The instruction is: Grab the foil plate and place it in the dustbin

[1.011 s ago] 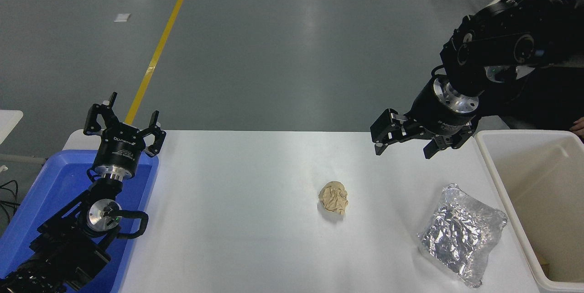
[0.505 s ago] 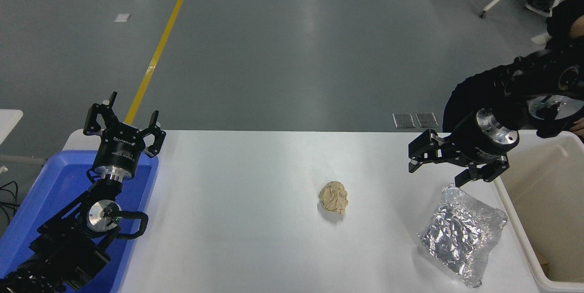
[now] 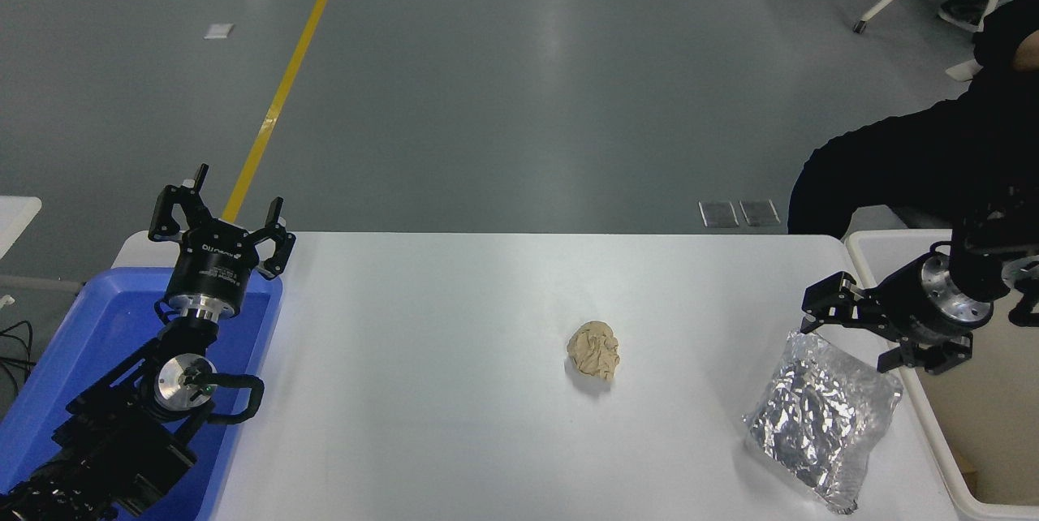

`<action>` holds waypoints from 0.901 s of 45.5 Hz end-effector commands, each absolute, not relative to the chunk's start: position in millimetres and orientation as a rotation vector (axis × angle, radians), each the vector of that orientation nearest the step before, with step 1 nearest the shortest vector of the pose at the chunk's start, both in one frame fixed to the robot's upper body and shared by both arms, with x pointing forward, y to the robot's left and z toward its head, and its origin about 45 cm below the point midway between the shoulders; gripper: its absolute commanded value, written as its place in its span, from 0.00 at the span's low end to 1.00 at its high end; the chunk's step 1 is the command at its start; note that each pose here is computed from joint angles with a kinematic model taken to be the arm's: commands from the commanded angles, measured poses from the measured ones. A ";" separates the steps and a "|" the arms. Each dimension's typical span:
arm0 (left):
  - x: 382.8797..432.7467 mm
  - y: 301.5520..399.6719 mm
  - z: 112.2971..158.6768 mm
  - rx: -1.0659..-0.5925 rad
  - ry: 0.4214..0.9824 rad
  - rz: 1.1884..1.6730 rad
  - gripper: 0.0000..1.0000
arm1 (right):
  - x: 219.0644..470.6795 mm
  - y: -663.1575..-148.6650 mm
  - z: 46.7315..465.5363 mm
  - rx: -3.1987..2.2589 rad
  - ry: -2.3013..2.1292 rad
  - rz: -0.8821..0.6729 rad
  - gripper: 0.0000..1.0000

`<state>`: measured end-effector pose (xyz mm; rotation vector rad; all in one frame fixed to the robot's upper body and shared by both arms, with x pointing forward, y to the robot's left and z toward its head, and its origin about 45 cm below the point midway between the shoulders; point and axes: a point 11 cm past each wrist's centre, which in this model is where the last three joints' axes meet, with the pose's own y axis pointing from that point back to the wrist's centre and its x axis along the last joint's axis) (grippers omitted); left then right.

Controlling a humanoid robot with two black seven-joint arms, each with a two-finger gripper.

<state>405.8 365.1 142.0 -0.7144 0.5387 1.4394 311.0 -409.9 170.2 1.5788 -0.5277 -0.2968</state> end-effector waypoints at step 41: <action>405.8 365.1 141.9 -0.714 0.539 1.439 0.98 | 244.8 -438.8 75.0 1.424 -0.714 -0.212 0.85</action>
